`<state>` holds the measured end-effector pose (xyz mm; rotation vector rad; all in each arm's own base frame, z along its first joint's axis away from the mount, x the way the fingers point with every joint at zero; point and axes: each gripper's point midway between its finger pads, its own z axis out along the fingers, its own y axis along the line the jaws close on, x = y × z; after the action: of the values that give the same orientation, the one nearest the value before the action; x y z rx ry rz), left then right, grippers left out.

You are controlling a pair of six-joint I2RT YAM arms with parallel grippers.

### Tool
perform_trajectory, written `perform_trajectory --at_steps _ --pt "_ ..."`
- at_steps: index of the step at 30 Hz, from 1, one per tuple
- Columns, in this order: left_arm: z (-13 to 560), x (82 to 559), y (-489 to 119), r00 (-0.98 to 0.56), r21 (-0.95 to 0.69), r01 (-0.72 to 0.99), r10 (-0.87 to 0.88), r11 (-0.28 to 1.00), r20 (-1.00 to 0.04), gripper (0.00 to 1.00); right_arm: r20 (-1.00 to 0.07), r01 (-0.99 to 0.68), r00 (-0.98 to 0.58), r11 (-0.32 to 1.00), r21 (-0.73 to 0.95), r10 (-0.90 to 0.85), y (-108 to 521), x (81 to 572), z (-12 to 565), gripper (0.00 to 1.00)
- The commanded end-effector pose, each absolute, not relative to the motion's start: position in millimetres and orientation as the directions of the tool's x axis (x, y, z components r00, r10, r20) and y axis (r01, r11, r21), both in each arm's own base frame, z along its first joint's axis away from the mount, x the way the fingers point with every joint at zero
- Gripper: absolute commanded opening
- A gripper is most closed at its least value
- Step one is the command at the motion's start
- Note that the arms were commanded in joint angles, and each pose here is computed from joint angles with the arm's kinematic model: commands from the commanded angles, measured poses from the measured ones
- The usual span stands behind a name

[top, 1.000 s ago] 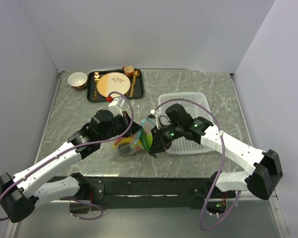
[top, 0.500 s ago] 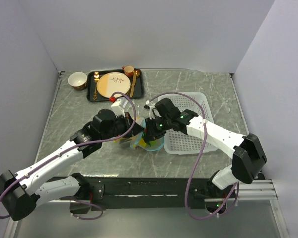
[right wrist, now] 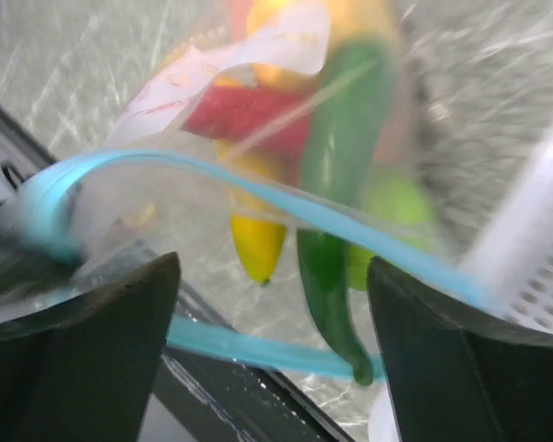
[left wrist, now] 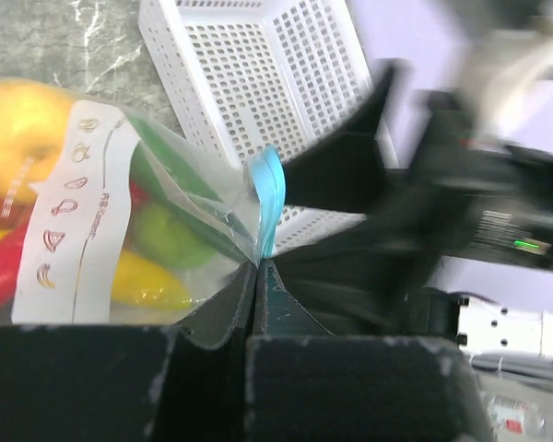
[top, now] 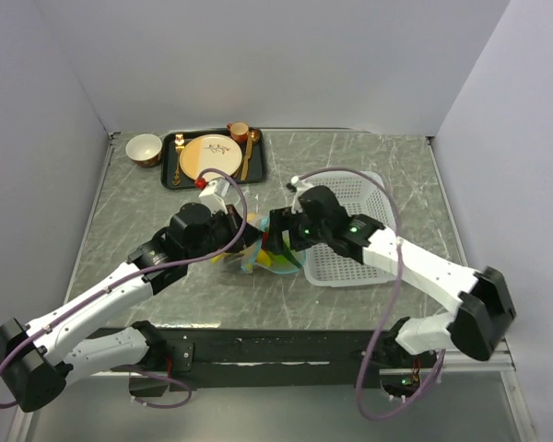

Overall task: Place the food in the zip-top bag and seal the zipper
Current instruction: Place the fake fruit in the zipper food storage bag, then zip the zipper food storage bag at the center of the board.

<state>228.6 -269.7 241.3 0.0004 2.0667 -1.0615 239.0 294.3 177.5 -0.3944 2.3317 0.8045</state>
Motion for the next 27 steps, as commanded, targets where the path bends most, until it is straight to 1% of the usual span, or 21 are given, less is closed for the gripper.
perform_trajectory --at_steps 1,2,6,10,13,14,17,22,24,25,27 --pt "266.7 235.8 -268.7 -0.645 -0.714 0.32 -0.409 0.623 -0.645 0.01 -0.782 -0.404 -0.616 0.813 0.42 0.098 266.0 256.7 236.0 0.97" --pt "266.4 235.8 -268.8 -0.646 -0.716 0.318 -0.411 0.622 -0.643 0.01 -0.797 -0.394 -0.591 0.82 0.416 0.12 256.9 255.7 244.7 1.0" --pt "267.2 236.1 -269.7 -0.649 -0.729 0.309 -0.425 0.611 -0.631 0.01 -0.795 -0.328 -0.592 0.862 0.387 0.132 233.2 255.7 240.7 1.0" --pt "273.2 242.9 -263.4 -0.618 -0.732 0.28 -0.467 0.621 -0.633 0.01 -0.739 -0.249 -0.661 0.889 0.384 0.134 221.5 249.5 211.8 0.98" --pt "279.6 244.6 -257.5 -0.596 -0.736 0.266 -0.494 0.622 -0.633 0.01 -0.682 -0.194 -0.713 0.889 0.415 0.163 220.9 241.4 190.1 0.87" --pt "283.2 244.8 -254.7 -0.585 -0.737 0.264 -0.505 0.622 -0.635 0.01 -0.668 -0.185 -0.725 0.886 0.426 0.17 221.4 238.8 186.5 0.76" --pt "285.5 246.6 -243.1 -0.555 -0.733 0.231 -0.533 0.639 -0.639 0.01 -0.614 -0.161 -0.761 0.858 0.488 0.206 228.9 229.5 177.6 0.61" --pt "280.6 248.1 -220.3 -0.51 -0.73 0.142 -0.582 0.669 -0.633 0.01 -0.546 -0.13 -0.793 0.801 0.585 0.27 240.5 220.0 174.3 0.56" --pt "279.2 247.5 -211.2 -0.489 -0.729 0.114 -0.601 0.675 -0.632 0.01 -0.532 -0.145 -0.8 0.771 0.62 0.278 247.9 217.9 177.7 0.54" --pt "279.7 247.5 -208.7 -0.483 -0.73 0.108 -0.606 0.675 -0.632 0.01 -0.524 -0.143 -0.806 0.769 0.623 0.274 249.6 217.2 175.5 0.51" --pt "280.1 246.3 -205.7 -0.476 -0.735 0.101 -0.616 0.671 -0.628 0.01 -0.504 -0.128 -0.816 0.763 0.634 0.282 252.9 217.2 174.9 0.5"
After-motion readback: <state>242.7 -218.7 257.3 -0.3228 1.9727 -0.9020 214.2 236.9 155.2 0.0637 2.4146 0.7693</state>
